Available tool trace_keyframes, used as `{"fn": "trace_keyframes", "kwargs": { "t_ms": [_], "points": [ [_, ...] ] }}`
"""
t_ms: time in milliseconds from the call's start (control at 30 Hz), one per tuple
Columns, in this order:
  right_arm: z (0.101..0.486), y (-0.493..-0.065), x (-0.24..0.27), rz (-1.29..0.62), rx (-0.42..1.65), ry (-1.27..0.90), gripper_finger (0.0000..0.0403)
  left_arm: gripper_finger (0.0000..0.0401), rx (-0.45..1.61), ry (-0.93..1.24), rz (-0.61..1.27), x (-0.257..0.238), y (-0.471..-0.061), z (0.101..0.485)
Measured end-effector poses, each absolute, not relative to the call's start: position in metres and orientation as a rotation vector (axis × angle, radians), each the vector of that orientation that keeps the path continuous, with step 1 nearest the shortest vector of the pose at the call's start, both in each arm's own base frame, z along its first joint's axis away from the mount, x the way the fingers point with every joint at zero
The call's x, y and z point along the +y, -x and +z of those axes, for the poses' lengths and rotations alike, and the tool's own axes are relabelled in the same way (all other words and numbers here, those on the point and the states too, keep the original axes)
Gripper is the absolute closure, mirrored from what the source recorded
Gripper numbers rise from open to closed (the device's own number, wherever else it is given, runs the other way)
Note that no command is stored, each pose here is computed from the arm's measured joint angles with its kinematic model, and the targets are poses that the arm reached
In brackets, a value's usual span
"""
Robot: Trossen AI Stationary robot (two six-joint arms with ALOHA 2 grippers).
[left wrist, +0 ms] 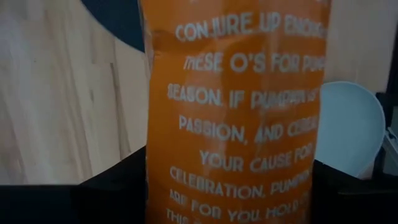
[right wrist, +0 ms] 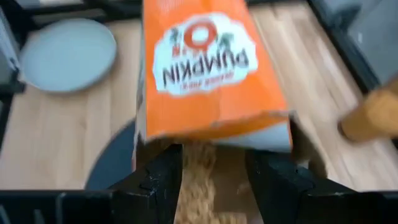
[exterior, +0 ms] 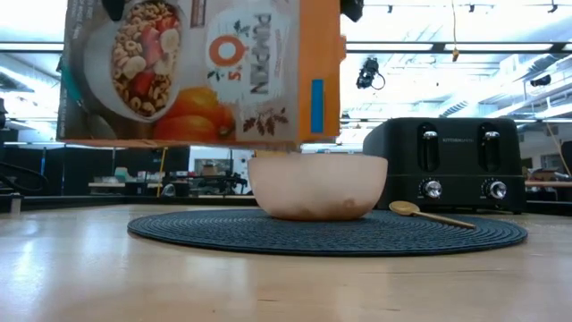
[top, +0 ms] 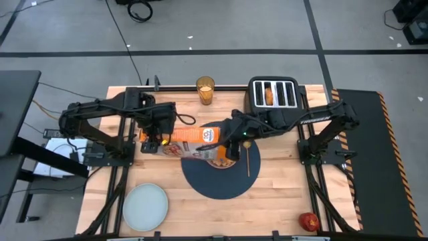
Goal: Arrange a breakfast setting
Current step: Pour the cereal from the cereal box into the bowl
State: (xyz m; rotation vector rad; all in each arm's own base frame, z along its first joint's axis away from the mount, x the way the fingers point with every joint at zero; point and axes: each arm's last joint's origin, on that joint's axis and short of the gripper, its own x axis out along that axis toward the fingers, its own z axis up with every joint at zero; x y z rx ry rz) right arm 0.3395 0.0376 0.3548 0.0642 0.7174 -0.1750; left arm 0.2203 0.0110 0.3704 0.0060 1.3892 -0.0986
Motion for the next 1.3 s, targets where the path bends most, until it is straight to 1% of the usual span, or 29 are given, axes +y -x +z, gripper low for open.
{"fn": "trace_keyframes", "kwargs": {
  "t_ms": [67,167,267,367,400,500,633,733,833,867,967,1000,1067,1133,1167,1233,1300],
  "points": [
    [0.358,-0.344,0.037,-0.171,0.665,-0.071,0.022,0.0145,1.387,-0.01,-0.108,0.008,-0.22,0.371],
    [0.358,-0.348,0.037,-0.066,0.653,-0.061,0.022,0.0145,1.389,-0.022,-0.113,0.007,-0.22,0.371],
    [0.355,-0.349,0.035,-0.117,0.665,-0.058,0.022,0.0145,1.391,-0.015,-0.109,0.007,-0.22,0.371],
    [0.351,-0.351,0.035,-0.052,0.658,-0.092,0.022,0.0145,1.389,-0.033,-0.096,0.008,-0.218,0.372],
    [0.348,-0.351,0.034,-0.06,0.665,-0.081,0.022,0.0145,1.391,-0.039,-0.087,0.008,-0.218,0.371],
    [0.342,-0.35,0.029,-0.179,0.672,-0.07,0.022,0.0145,1.383,-0.055,-0.055,0.011,-0.22,0.371],
    [0.335,-0.351,0.028,-0.106,0.698,-0.098,0.022,0.0145,1.393,-0.054,-0.033,0.016,-0.221,0.37],
    [0.336,-0.351,0.024,-0.196,0.682,-0.087,0.022,0.0145,1.388,-0.061,-0.037,0.018,-0.221,0.37],
    [0.338,-0.353,0.027,-0.048,0.667,-0.102,0.022,0.0145,1.387,-0.083,-0.056,0.017,-0.221,0.37],
    [0.337,-0.354,0.027,-0.039,0.667,-0.077,0.022,0.0145,1.384,-0.091,-0.064,0.016,-0.221,0.371],
    [0.333,-0.354,0.023,-0.18,0.685,-0.031,0.022,0.0145,1.375,-0.103,-0.066,0.017,-0.222,0.37],
    [0.334,-0.354,0.02,-0.185,0.681,-0.05,0.022,0.0145,1.376,-0.1,-0.059,0.018,-0.222,0.37],
    [0.334,-0.357,0.021,-0.088,0.665,-0.09,0.022,0.0145,1.382,-0.099,-0.054,0.019,-0.221,0.37],
    [0.335,-0.36,0.028,-0.004,0.642,-0.069,0.022,0.0145,1.393,-0.118,-0.067,0.017,-0.219,0.371],
    [0.335,-0.36,0.03,-0.01,0.637,-0.04,0.022,0.0145,1.392,-0.116,-0.074,0.017,-0.219,0.371],
    [0.336,-0.358,0.03,-0.09,0.64,-0.007,0.022,0.0145,1.385,-0.093,-0.076,0.018,-0.22,0.371],
    [0.337,-0.357,0.027,-0.1,0.636,-0.027,0.022,0.0145,1.387,-0.08,-0.072,0.017,-0.22,0.371]
  ]
}}
